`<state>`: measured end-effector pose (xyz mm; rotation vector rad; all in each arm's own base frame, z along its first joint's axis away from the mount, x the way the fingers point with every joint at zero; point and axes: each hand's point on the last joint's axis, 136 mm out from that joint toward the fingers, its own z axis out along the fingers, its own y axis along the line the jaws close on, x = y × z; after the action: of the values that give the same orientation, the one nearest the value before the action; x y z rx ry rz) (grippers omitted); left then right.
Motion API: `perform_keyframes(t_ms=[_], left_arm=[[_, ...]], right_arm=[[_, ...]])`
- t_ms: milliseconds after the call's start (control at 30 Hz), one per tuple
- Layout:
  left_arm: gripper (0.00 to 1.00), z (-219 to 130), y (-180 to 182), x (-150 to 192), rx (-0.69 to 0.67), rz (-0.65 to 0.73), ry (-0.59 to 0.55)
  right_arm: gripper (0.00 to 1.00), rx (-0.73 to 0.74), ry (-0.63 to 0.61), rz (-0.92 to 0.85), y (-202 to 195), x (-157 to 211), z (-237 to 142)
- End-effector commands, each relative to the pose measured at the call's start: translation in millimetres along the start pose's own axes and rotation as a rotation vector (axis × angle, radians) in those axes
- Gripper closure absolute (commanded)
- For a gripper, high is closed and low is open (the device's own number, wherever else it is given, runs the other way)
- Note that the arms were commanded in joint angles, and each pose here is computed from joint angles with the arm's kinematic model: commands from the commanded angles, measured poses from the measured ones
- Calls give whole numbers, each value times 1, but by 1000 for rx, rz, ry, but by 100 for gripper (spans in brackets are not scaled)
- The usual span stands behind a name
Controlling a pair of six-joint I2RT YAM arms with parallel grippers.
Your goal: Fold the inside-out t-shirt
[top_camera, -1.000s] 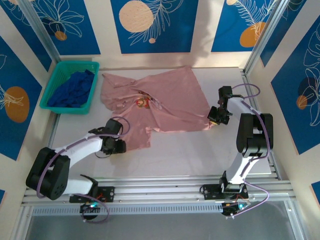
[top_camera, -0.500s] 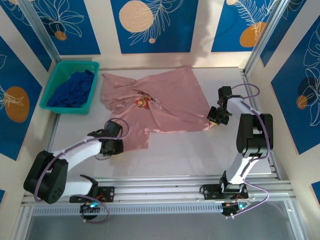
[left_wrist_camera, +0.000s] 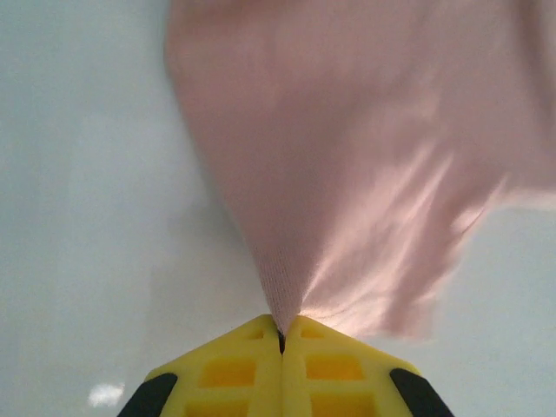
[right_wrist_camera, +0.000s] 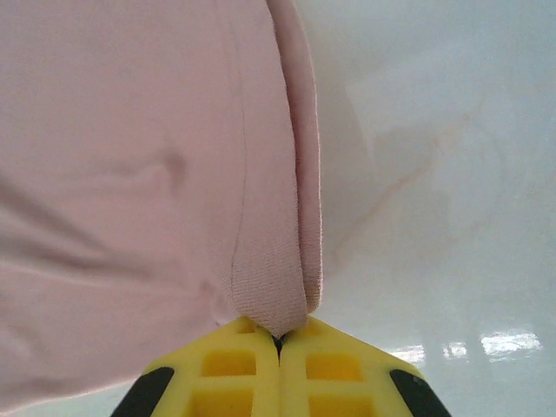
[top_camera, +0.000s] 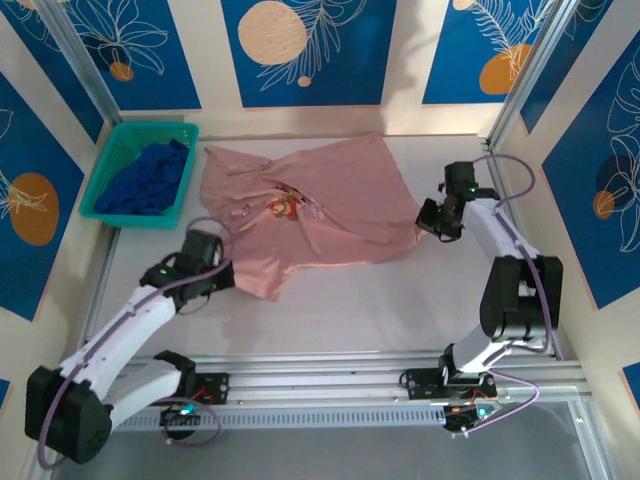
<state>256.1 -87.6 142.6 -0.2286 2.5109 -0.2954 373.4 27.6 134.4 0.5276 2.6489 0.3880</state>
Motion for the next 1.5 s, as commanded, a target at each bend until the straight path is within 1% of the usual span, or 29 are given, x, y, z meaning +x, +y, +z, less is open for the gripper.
perform_keyframes(t_ms=[0, 67, 100, 167, 267, 367, 433, 567, 633, 700, 767, 833, 933, 1033, 1100, 1133, 1200, 1233, 1300, 1367, 1400, 1433, 1467], left_arm=[[100, -76, -12, -83, -1, 54, -258], [100, -134, -25, -130, 18, 82, -421], [100, -159, -32, -146, 33, 94, -486], [100, -221, -43, -179, 70, 115, -640], [100, -305, -51, -208, 99, 133, -825], [100, -375, -55, -220, 136, 148, -970], [100, -414, -55, -223, 151, 161, -1045], [100, -481, -58, -223, 185, 204, -1174], [100, -503, -56, -222, 191, 211, -1227], [100, -517, -54, -223, 186, 213, -1270], [100, -519, -51, -230, 145, 203, -1291], [100, -512, -49, -243, 79, 198, -1291], [100, -487, -51, -273, -47, 205, -1253], [100, -448, -65, -309, -117, 236, -1205], [100, -416, -74, -333, -140, 249, -1172], [100, -394, -76, -347, -146, 250, -1142], [100, -348, -76, -372, -141, 237, -1077], [100, -316, -76, -385, -133, 237, -1029], [100, -254, -76, -407, -128, 239, -943], [100, -172, -77, -426, -110, 244, -841], [100, -136, -78, -433, -99, 246, -806], [100, -88, -77, -440, -95, 242, -764], [95, -40, -75, -446, -87, 232, -730]], right_arm=[[98, -190, -217, -23, 53, -50, -84], [99, -240, -332, -48, 73, -70, -137], [99, -258, -394, -61, 80, -77, -163], [100, -292, -533, -90, 92, -86, -223], [100, -311, -710, -120, 98, -85, -304], [100, -334, -853, -149, 101, -70, -376], [100, -356, -942, -168, 102, -55, -420], [100, -397, -1077, -200, 100, -23, -486], [100, -411, -1126, -215, 99, -8, -510], [100, -426, -1163, -228, 97, 5, -527], [100, -438, -1188, -240, 97, 13, -538], [100, -431, -1198, -246, 96, 14, -542], [100, -389, -1191, -248, 95, 2, -533], [100, -335, -1168, -244, 96, -23, -512], [100, -296, -1151, -245, 98, -46, -492], [100, -270, -1137, -243, 98, -61, -477], [100, -219, -1080, -241, 100, -93, -439], [100, -193, -1057, -241, 100, -108, -420], [100, -150, -987, -237, 102, -141, -367], [100, -110, -915, -229, 101, -176, -303], [99, -96, -875, -219, 101, -192, -271], [97, -82, -829, -218, 102, -209, -232], [94, -66, -782, -206, 101, -225, -192]])
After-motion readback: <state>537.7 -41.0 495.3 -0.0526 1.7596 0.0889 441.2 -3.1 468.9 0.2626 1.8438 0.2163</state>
